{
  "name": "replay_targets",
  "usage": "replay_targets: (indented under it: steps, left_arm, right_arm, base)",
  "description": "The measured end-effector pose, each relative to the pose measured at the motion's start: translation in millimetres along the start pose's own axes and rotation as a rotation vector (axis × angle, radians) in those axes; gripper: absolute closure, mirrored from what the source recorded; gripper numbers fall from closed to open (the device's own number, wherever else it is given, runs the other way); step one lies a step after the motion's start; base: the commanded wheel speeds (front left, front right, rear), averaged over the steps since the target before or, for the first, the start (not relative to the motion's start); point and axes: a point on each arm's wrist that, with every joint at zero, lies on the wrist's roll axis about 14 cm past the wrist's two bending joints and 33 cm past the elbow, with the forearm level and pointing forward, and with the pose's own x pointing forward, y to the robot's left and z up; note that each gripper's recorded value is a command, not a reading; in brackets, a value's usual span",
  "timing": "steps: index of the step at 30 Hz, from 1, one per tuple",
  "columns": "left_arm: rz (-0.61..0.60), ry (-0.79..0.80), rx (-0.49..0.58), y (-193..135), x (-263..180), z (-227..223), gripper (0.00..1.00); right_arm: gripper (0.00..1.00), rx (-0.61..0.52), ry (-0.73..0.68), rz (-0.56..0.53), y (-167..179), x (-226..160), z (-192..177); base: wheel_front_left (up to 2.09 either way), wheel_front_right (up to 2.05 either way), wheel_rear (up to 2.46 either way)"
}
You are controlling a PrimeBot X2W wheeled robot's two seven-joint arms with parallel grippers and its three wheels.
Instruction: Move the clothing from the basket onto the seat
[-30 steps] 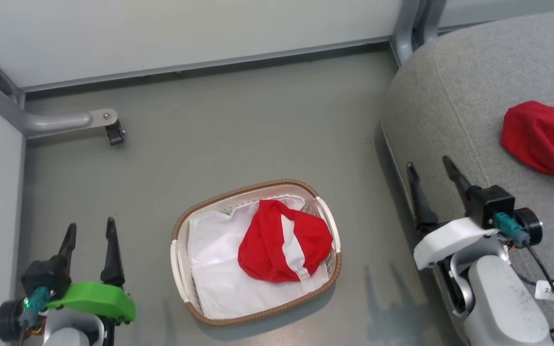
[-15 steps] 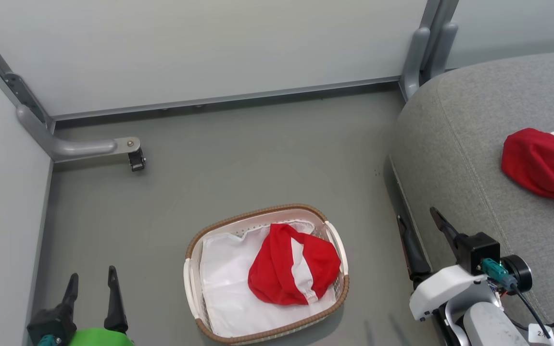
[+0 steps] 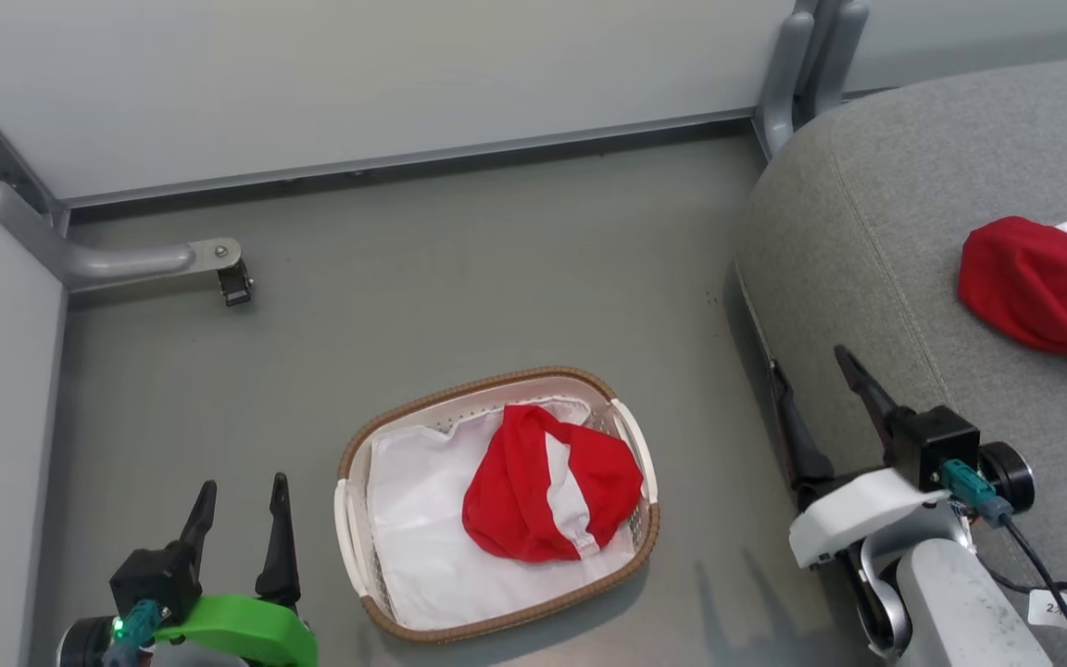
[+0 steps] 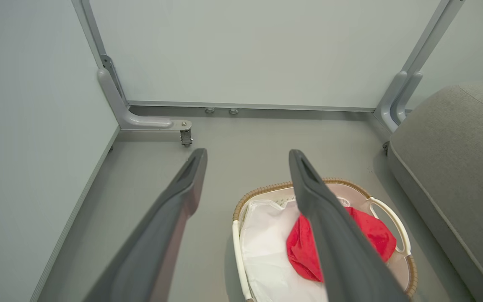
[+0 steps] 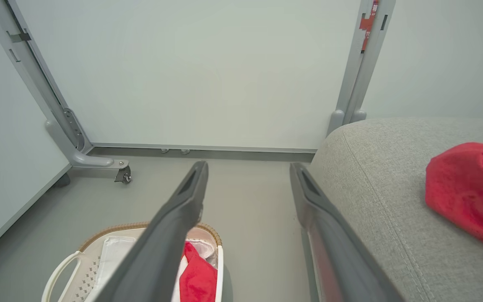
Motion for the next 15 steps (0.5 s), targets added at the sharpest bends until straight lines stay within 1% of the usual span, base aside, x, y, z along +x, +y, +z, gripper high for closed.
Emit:
replay_targets:
  steps: [4, 6, 9, 15]
  left_arm:
    - [-0.068, 0.027, 0.006, -15.6, 21.9, -6.2, 0.0]
    - [-0.092, 0.038, -0.008, -22.2, 34.6, -9.5, 0.0]
    - [-0.152, 0.046, -0.002, -35.4, 57.0, -11.1, 0.0]
    - [-0.275, 0.125, 0.013, -62.4, 90.8, -40.2, 0.0]
  right_arm:
    - [0.0, -0.009, -0.051, -0.004, -5.6, 18.3, 14.0]
    - [0.0, -0.009, -0.069, -0.006, -8.2, 27.1, 17.7]
    - [0.0, -0.002, -0.096, -0.019, -16.1, 41.9, 22.3]
    - [0.0, 0.027, -0.143, -0.042, -30.8, 67.6, 25.3]
  base:
    - [0.0, 0.0, 0.0]
    - [0.0, 0.0, 0.0]
    - [0.0, 0.0, 0.0]
    - [0.0, 0.0, 0.0]
